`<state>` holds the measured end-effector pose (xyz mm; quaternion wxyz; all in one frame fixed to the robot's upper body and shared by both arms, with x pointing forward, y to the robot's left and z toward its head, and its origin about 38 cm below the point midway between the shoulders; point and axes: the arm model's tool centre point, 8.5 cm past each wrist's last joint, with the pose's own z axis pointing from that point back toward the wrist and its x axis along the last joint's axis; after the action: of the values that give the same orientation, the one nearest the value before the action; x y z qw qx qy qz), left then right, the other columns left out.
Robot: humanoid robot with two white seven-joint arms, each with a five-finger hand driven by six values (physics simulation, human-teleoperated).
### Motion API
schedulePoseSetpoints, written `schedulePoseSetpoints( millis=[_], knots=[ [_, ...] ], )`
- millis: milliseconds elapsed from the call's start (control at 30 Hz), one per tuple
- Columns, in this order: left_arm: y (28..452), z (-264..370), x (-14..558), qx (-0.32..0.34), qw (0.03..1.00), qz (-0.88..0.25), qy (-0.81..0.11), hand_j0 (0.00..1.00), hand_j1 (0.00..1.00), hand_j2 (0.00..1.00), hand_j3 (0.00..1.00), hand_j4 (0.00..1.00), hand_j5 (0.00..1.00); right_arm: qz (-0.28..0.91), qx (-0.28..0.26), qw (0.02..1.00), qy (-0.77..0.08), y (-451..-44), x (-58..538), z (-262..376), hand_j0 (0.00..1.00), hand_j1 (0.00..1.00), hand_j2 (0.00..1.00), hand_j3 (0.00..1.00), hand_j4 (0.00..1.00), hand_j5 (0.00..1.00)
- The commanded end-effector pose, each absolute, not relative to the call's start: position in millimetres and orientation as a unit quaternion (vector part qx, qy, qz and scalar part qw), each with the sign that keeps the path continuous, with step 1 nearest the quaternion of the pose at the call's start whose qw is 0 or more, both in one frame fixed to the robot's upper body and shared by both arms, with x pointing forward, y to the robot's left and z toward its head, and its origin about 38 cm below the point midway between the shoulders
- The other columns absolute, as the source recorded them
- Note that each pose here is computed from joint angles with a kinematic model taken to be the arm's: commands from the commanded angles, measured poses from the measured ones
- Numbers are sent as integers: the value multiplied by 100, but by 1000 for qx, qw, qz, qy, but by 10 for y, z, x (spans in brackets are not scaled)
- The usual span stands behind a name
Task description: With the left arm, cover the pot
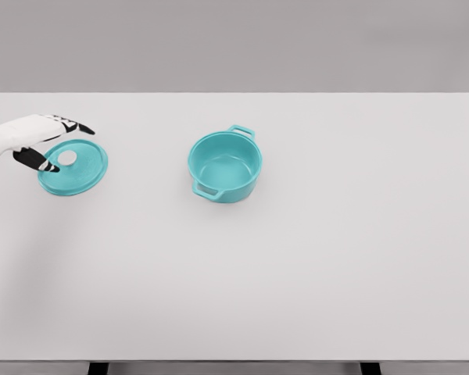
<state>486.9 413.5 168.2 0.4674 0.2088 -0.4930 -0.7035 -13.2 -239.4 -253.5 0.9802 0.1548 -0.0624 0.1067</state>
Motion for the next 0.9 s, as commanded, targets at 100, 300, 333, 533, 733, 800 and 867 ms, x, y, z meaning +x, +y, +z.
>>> schedulePoseSetpoints(
  millis=[100,300,333,533,733,800,867],
  knots=[
    [4196,1665,4863,211,476,-700,-489,84,84,84,84,84,84,107,155,980,-62,-2394,-134,-2534,100,100,100,100,100,100],
    [4137,1568,4846,203,471,-715,-475,84,84,84,84,84,84,107,155,980,-62,-2394,-134,-2534,100,100,100,100,100,100],
    [4132,1560,4847,202,472,-715,-475,84,84,84,84,84,84,107,155,980,-62,-2394,-134,-2534,100,100,100,100,100,100],
    [4147,1562,4841,204,472,-713,-476,70,70,70,70,70,70,108,155,980,-62,-2393,-135,-2534,100,100,100,100,100,100],
    [4185,1541,4839,206,478,-711,-473,68,68,68,68,68,68,107,155,980,-62,-2394,-134,-2534,100,100,100,100,100,100],
    [4189,1539,4839,206,478,-711,-473,68,68,68,68,68,68,107,155,980,-63,-2393,-129,-2535,100,100,100,100,100,100],
    [4188,1534,4837,205,478,-712,-472,68,68,68,68,68,68,107,155,980,-63,-2393,-129,-2535,100,100,100,100,100,100]
  ],
)
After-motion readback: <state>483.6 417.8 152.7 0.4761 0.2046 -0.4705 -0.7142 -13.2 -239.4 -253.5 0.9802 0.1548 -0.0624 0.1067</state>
